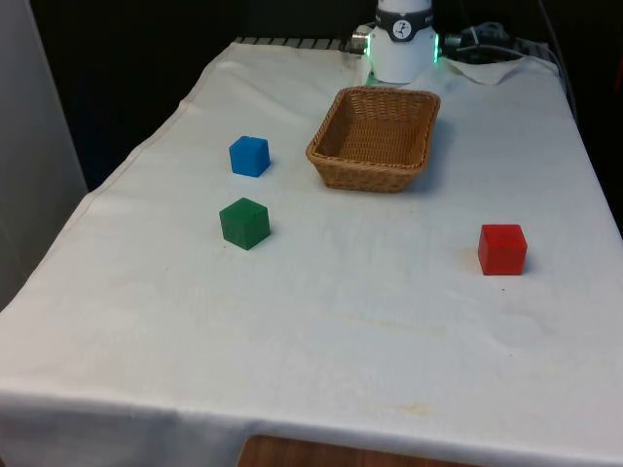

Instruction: Pick up the blue cube and place it into the basket.

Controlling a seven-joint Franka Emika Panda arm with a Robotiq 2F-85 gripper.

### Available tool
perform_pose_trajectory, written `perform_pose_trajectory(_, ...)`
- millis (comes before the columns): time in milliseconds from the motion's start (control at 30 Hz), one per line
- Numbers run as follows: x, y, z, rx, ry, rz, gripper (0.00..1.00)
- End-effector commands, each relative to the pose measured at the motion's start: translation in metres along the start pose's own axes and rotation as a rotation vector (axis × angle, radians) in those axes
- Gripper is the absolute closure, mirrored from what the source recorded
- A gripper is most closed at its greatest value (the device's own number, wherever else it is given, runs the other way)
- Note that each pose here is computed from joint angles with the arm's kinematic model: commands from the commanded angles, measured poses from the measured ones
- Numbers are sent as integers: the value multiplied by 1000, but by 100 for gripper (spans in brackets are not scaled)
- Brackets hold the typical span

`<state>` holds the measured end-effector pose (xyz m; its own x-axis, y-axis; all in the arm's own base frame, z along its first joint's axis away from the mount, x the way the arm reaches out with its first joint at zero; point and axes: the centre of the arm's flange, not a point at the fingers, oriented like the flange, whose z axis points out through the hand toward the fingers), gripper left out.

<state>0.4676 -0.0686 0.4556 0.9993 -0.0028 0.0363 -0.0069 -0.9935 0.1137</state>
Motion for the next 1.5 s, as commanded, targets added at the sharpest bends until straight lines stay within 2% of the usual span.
perform_pose_trajectory(0,-2,2,2,-6,14,-2,0)
perform_pose_trajectory(133,-3,5,11,-11,22,-2,0)
perform_pose_trajectory(167,-4,5,14,-6,14,1,0)
perform_pose_trajectory(200,-4,7,16,-12,24,-1,0)
perform_pose_trajectory(267,-6,10,21,-13,27,-2,0)
perform_pose_trajectory(367,-8,13,27,-16,25,-2,0)
perform_pose_trajectory(400,-8,11,26,-8,16,1,0)
perform_pose_trajectory(433,-9,15,30,-18,24,-2,0)
perform_pose_trajectory(667,-19,24,47,-36,13,-8,0)
perform_pose_trajectory(700,-18,22,46,-28,4,-5,0)
perform_pose_trajectory(733,-20,25,49,-39,12,-9,0)
perform_pose_trajectory(967,-27,32,65,-56,0,-12,0)
perform_pose_trajectory(1000,-27,31,64,-48,-9,-10,0)
perform_pose_trajectory(1033,-28,33,68,-59,-3,-12,0)
perform_pose_trajectory(1267,-32,37,82,-78,-11,-16,0)
perform_pose_trajectory(1300,-32,36,81,-66,-24,-16,0)
perform_pose_trajectory(1333,-33,37,84,-79,-13,-15,0)
perform_pose_trajectory(1467,-36,40,93,-90,-16,-18,0)
